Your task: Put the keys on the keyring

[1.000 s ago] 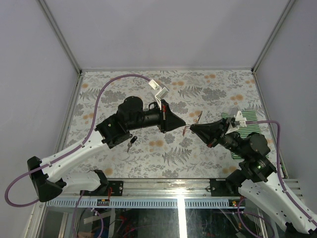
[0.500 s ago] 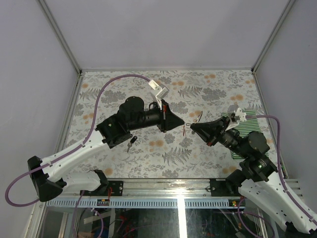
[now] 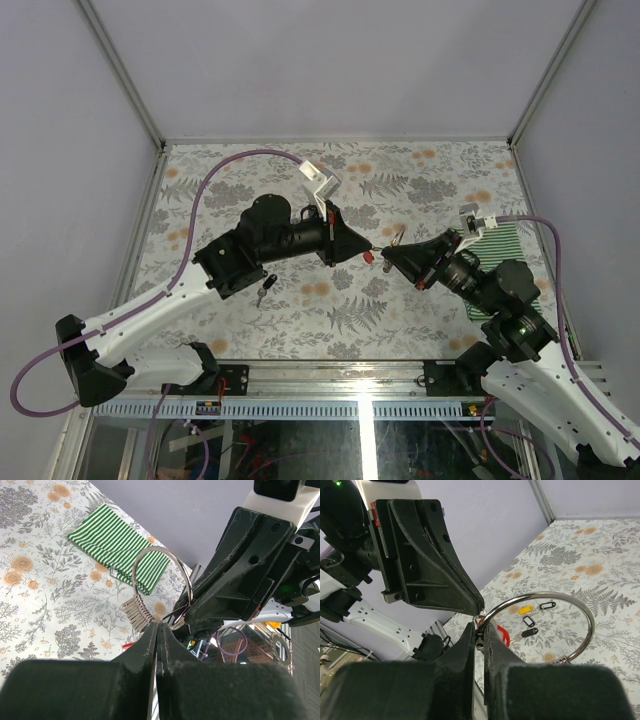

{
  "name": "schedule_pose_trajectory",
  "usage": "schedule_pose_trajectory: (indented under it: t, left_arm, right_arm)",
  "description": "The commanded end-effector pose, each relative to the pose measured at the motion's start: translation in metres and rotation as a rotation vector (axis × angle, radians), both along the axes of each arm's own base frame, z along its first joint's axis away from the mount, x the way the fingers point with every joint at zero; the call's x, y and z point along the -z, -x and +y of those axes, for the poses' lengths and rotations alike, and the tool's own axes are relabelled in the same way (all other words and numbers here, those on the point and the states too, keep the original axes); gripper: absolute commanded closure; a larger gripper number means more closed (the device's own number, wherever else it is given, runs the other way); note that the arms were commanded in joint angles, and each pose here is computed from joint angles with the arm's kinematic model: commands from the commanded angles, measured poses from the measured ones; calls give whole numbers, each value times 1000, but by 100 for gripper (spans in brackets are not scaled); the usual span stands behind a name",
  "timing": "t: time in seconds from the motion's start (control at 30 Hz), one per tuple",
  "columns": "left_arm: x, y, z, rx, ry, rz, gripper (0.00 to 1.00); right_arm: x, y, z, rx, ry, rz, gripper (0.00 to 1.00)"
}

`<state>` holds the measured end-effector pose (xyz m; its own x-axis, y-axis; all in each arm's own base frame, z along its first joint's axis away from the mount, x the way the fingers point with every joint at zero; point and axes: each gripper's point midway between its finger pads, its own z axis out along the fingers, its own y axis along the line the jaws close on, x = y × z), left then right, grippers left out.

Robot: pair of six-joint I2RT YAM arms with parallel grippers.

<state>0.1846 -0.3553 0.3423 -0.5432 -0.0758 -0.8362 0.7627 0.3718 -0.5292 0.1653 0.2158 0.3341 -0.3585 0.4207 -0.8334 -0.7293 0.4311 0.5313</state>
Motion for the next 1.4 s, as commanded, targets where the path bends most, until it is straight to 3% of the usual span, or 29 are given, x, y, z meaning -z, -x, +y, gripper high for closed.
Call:
schedule_pose_trajectory:
  t: [0.0,0.23,0.8,1.13,1.37]
  left_arm:
    - [-3,-3,1,-11,-1,-29,99]
    - [-8,-4,6,-28,8,-47,86]
    - [-26,3,26,-40,38,-182,70]
    - [-15,-3,38,-36,-107,-312,57]
    - [-7,-15,46,-60,-228,-385,53]
  right_arm:
    - [-50,8,-3,-14,-152,-41,100]
    - [-54,10,0,-40,-189,-28,100]
    - [-38,-10,0,37,-216,135,100]
    - [-28,-13,3,44,-155,181,100]
    - [-20,-16,7,43,-141,266,100]
